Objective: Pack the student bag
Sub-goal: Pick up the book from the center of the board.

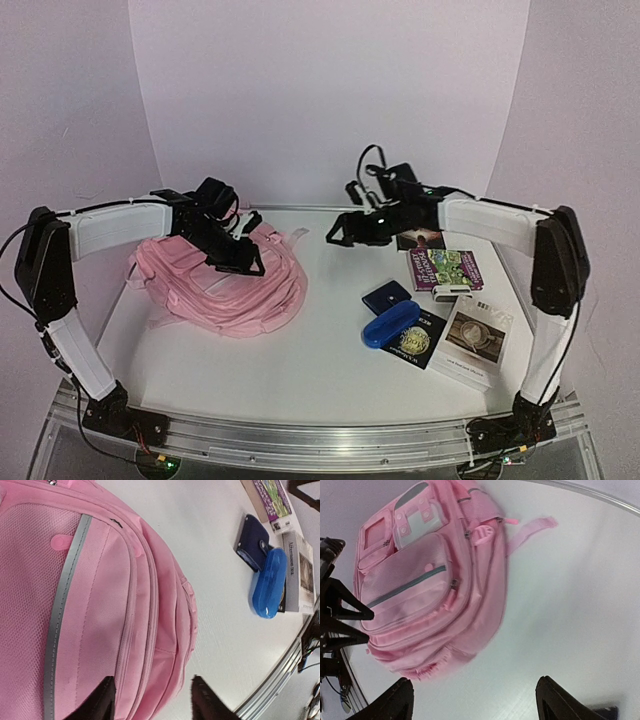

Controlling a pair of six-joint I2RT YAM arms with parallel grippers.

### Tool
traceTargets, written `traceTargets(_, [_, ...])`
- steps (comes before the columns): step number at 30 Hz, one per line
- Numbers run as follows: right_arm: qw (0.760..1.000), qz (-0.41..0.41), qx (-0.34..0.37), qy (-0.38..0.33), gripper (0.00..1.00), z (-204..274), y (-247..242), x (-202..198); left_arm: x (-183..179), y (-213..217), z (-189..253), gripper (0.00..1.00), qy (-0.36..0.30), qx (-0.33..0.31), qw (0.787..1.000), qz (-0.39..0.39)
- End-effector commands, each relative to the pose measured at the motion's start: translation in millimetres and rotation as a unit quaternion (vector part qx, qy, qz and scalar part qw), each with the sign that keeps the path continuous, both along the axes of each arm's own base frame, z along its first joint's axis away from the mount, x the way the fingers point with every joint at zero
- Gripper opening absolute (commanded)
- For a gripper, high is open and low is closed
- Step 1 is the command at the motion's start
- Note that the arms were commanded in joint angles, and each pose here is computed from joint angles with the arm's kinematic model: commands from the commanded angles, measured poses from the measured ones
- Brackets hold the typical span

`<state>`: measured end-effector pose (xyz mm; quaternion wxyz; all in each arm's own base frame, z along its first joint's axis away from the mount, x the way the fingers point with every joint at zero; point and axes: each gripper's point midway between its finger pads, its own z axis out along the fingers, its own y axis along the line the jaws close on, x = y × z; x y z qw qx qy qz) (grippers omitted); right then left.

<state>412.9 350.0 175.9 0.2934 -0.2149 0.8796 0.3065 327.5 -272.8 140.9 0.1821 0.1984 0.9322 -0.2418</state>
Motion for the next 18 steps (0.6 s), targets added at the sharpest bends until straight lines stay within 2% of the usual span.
traceTargets(1, [0.999,-0.014,0.035,-0.030,0.98,62.3,-94.5,-6.5,2.8,-23.8,45.9,0.65,-0.074,-0.040,0.996,-0.019])
traceTargets(4, [1.000,-0.013,-0.013,-0.023,0.98,58.4,-151.7,-25.7,0.1,-45.7,61.5,0.72,-0.096,-0.058,0.993,-0.035])
traceTargets(9, [0.986,0.005,-0.164,-0.003,0.98,30.7,-239.0,-74.1,-8.7,-86.2,57.1,0.77,-0.097,-0.085,0.989,-0.075])
traceTargets(13, [0.965,0.034,-0.258,0.027,0.98,11.4,-300.3,-115.9,-15.0,-107.0,39.8,0.79,-0.085,-0.095,0.987,-0.094])
traceTargets(18, [0.922,0.090,-0.363,0.103,0.98,-35.8,-355.1,-168.3,-23.8,-126.7,28.0,0.80,-0.077,-0.108,0.985,-0.112])
